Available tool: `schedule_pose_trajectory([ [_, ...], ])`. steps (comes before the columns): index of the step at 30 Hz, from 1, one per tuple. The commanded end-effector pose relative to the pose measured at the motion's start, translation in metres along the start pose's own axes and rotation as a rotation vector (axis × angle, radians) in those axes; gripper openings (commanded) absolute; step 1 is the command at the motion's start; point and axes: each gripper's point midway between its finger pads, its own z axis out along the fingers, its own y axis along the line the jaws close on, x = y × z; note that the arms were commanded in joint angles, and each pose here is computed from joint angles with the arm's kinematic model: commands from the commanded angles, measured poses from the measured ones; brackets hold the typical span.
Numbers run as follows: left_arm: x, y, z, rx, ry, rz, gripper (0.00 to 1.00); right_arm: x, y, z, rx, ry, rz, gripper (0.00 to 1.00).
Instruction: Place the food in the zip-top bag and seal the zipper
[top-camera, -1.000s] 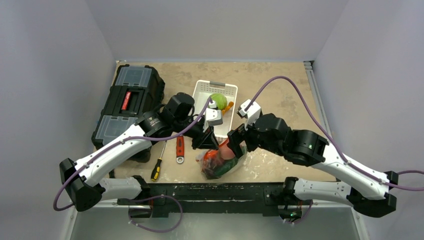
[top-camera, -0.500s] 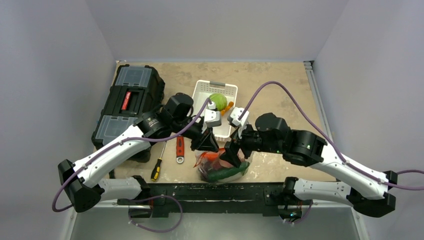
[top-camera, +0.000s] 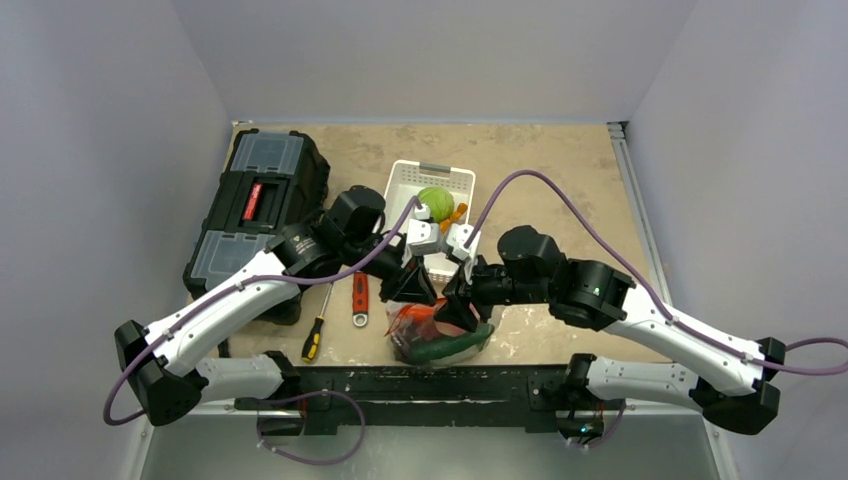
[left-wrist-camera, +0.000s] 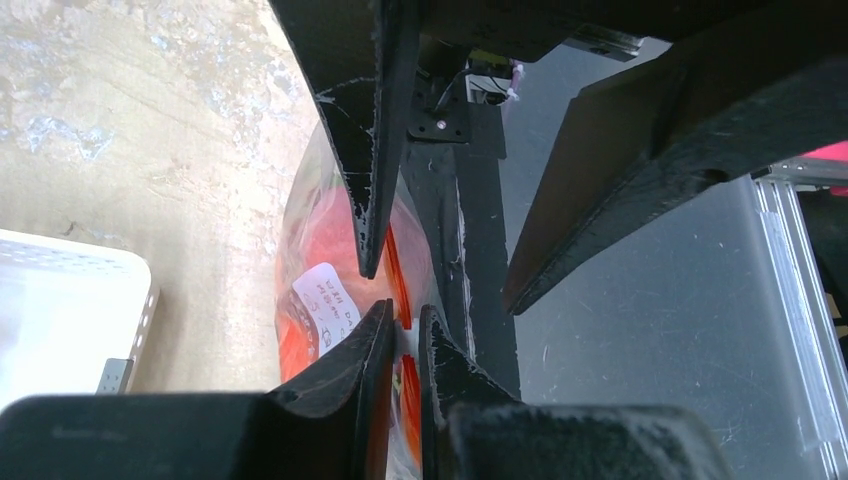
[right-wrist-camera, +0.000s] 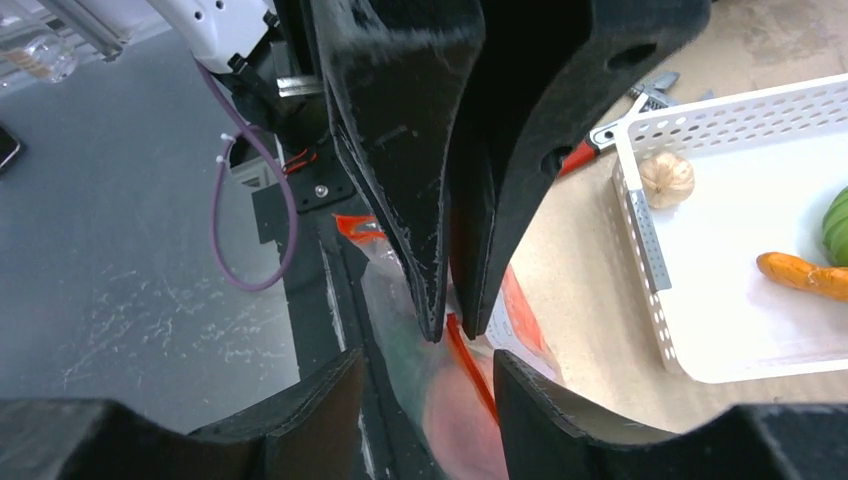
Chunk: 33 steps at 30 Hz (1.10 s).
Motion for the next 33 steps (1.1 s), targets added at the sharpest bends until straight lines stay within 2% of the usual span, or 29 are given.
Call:
schedule_pose_trajectory([
  [1,-0.029,-0.018,-0.009,0.054,-0.096,0.120,0.00,0.004,0.000,0.000,-0.010,-0.015,-0.007,0.51],
  [4,-0.029,-0.020,-0.010,0.059,-0.101,0.123,0.00,0.007,-0.014,-0.002,0.073,-0.010,0.021,0.56],
  [9,-0.030,-0.022,-0.010,0.064,-0.103,0.126,0.00,0.009,-0.015,-0.004,0.086,-0.037,0.041,0.54],
  [11,-0.030,-0.021,-0.010,0.064,-0.103,0.126,0.00,0.008,-0.014,-0.003,0.081,-0.050,0.046,0.45],
  [14,-0.029,-0.019,-0.009,0.058,-0.101,0.119,0.00,0.004,-0.017,-0.004,0.100,-0.069,0.051,0.20],
  [16,-0.029,-0.017,-0.008,0.047,-0.099,0.113,0.00,0.002,-0.024,-0.007,0.144,-0.086,0.057,0.00],
  [23,-0.030,-0.006,-0.008,-0.019,-0.090,0.083,0.00,0.006,-0.072,-0.028,0.463,-0.114,0.186,0.00],
  [30,-0.029,0.011,-0.008,-0.108,-0.065,0.048,0.00,0.046,-0.116,-0.056,0.820,-0.029,0.349,0.00],
  [33,-0.027,0.017,-0.007,-0.130,-0.053,0.035,0.00,0.054,-0.124,-0.071,0.917,-0.010,0.379,0.00],
])
